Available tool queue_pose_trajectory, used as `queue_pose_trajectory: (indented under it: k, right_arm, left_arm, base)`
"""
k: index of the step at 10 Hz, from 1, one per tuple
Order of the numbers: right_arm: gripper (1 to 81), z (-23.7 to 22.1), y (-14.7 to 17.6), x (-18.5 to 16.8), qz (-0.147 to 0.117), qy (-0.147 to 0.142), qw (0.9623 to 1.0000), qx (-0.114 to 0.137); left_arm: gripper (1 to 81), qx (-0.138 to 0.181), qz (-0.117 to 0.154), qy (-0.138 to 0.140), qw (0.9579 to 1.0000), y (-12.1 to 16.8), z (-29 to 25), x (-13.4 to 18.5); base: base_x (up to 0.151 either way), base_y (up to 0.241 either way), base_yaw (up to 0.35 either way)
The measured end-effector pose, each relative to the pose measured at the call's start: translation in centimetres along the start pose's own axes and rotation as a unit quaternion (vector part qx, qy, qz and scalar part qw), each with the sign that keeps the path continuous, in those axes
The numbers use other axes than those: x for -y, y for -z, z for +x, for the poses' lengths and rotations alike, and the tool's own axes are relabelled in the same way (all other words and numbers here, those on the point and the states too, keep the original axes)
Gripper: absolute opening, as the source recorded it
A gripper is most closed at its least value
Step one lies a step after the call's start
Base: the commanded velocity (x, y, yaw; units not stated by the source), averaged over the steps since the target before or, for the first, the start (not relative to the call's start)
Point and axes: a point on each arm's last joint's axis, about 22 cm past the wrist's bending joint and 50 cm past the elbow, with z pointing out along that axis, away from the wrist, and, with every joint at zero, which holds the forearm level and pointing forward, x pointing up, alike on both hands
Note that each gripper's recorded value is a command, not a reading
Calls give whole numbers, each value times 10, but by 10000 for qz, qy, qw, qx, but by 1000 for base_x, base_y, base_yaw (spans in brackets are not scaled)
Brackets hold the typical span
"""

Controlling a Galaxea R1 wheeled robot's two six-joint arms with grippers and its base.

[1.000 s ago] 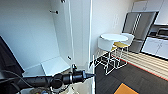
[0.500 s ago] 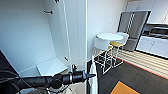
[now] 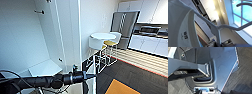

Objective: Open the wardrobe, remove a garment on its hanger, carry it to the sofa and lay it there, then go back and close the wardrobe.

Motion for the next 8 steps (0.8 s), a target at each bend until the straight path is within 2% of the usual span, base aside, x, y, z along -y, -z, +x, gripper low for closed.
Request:
queue_pose_trajectory:
  k: [8]
  right_arm:
    - [811, -2, -1, 4, 21, -11, 10000, 12]
  left_arm:
    - [10, 90, -28, -64, 9999, -5, -10, 1]
  base:
    - [0, 0, -217]
